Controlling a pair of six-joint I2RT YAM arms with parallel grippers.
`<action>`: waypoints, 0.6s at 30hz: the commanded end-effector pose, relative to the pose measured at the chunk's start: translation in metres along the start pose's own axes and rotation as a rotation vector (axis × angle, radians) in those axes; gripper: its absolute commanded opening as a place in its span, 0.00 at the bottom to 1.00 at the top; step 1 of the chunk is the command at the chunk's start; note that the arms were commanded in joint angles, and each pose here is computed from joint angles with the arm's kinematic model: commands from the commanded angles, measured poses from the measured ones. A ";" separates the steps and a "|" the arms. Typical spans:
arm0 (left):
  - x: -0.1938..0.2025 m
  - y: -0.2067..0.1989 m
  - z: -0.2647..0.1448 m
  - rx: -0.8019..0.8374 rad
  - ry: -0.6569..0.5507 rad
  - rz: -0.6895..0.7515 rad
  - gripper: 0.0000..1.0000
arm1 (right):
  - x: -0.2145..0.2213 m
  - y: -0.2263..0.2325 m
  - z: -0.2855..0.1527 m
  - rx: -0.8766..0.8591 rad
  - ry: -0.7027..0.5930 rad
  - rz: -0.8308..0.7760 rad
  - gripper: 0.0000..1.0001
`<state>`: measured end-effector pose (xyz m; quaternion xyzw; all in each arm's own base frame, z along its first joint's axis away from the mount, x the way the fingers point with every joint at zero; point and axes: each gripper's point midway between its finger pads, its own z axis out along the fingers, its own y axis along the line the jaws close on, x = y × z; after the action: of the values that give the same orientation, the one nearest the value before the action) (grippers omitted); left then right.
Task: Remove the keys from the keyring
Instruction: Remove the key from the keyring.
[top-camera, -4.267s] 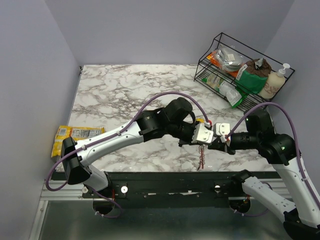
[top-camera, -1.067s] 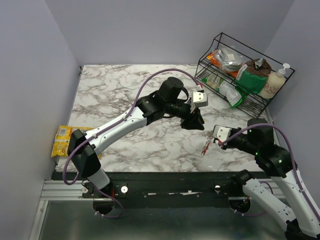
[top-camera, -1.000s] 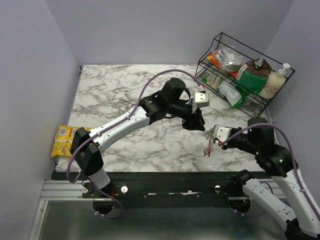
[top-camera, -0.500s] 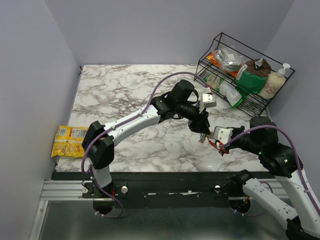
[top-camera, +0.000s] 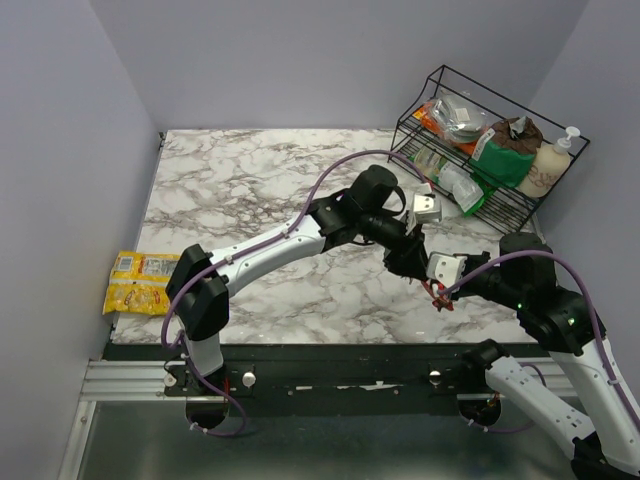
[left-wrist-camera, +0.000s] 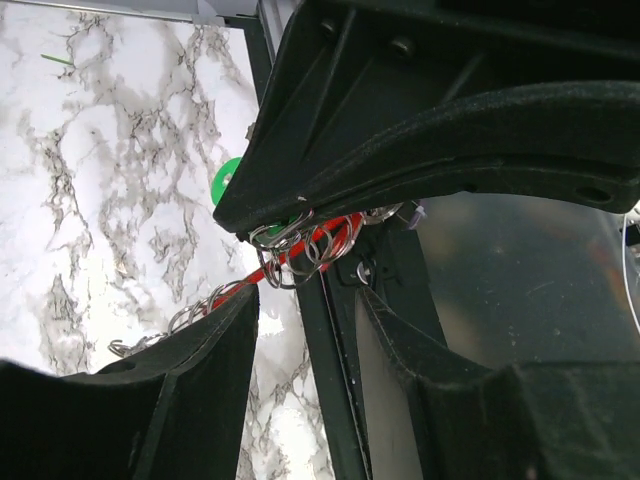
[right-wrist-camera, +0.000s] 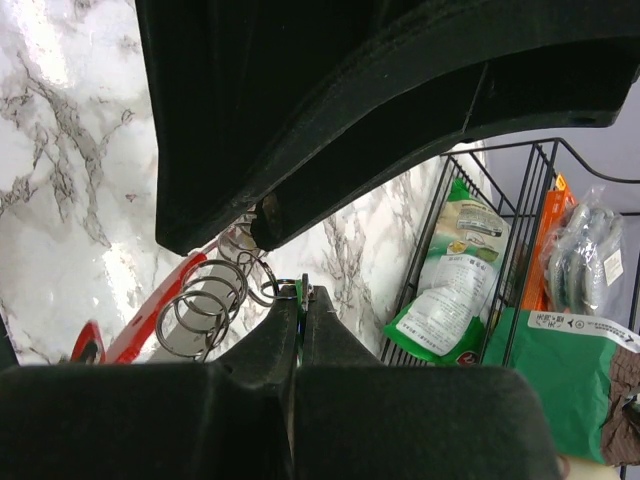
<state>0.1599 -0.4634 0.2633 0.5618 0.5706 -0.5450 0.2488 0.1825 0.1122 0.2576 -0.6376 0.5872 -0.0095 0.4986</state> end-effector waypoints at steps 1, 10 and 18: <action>-0.015 -0.007 0.000 0.038 -0.024 0.022 0.52 | -0.007 -0.009 -0.003 0.039 -0.023 -0.018 0.01; -0.012 -0.002 0.008 0.049 -0.017 0.006 0.49 | -0.007 -0.010 0.000 0.042 -0.023 -0.010 0.01; -0.012 -0.006 0.010 0.067 -0.014 0.005 0.40 | -0.010 -0.013 -0.002 0.053 -0.034 0.001 0.01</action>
<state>0.1613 -0.4707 0.2626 0.5609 0.5676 -0.5529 0.2398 0.1829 0.1126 0.2584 -0.6342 0.5891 -0.0079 0.5006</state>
